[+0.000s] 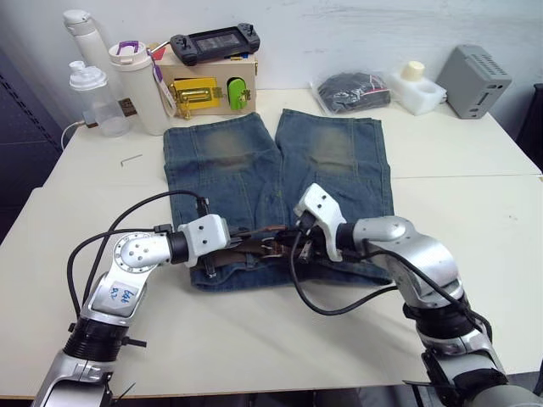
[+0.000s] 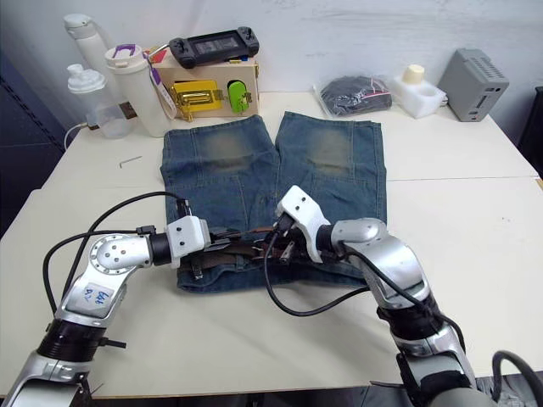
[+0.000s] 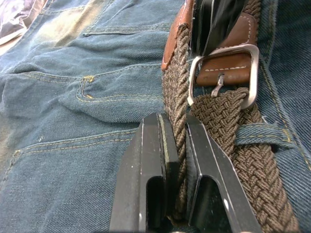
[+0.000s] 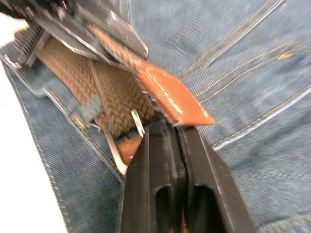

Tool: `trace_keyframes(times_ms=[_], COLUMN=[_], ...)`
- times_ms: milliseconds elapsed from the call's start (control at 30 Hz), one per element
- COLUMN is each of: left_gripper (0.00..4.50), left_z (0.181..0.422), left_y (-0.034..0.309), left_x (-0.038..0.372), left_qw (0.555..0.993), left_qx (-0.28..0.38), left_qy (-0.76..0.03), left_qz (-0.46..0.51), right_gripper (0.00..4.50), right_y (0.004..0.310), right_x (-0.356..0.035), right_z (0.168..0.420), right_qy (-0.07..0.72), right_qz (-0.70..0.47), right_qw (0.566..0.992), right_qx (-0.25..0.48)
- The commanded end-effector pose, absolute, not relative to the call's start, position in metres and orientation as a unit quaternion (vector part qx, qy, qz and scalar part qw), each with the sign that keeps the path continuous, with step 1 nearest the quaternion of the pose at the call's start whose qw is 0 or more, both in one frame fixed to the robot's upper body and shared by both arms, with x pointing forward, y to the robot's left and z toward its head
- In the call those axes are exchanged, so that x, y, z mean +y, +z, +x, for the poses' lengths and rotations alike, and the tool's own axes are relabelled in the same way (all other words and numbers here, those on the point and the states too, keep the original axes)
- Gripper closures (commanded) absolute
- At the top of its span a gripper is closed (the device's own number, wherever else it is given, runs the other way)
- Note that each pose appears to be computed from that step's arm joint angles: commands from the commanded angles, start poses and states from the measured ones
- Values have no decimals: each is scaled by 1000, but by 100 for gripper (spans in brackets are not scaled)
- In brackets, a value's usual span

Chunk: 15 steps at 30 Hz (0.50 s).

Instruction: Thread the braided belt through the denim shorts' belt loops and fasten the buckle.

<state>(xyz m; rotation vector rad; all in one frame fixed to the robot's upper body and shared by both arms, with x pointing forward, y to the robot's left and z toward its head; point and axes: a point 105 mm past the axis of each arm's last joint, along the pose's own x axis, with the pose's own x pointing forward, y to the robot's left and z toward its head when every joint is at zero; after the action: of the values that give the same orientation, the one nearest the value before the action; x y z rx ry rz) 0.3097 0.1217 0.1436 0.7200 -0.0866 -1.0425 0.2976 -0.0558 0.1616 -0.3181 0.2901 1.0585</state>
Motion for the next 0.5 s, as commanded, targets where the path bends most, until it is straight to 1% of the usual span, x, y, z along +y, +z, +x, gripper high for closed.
trace_keyframes(times_ms=[33, 100, 133, 167, 200, 267, 367, 500], left_gripper=[450, 450, 450, 450, 450, 450, 450, 450], left_z=[308, 309, 309, 309, 310, 310, 311, 311], left_y=[151, 152, 153, 153, 155, 157, 159, 161], left_x=[121, 121, 120, 120, 119, 117, 116, 116], left_qw=[808, 808, 808, 808, 809, 810, 810, 809], left_qx=[-52, -53, -53, -54, -56, -59, -60, -61], left_qy=[-481, -481, -482, -482, -483, -486, -486, -488], left_qz=[335, 335, 334, 334, 330, 325, 323, 322], right_gripper=[220, 124, 85, 31, 7, 7, 7, 7], right_y=[178, 172, 169, 166, 161, 153, 147, 142], right_x=[-61, -62, -62, -62, -63, -62, -62, -60], right_z=[276, 268, 266, 265, 271, 277, 281, 283], right_qy=[512, 508, 506, 505, 482, 449, 424, 405], right_qz=[-193, -254, -275, -288, -316, -359, -398, -412], right_qw=[834, 822, 816, 813, 817, 818, 813, 816], right_qx=[68, 47, 42, 39, 28, 9, -16, -26])
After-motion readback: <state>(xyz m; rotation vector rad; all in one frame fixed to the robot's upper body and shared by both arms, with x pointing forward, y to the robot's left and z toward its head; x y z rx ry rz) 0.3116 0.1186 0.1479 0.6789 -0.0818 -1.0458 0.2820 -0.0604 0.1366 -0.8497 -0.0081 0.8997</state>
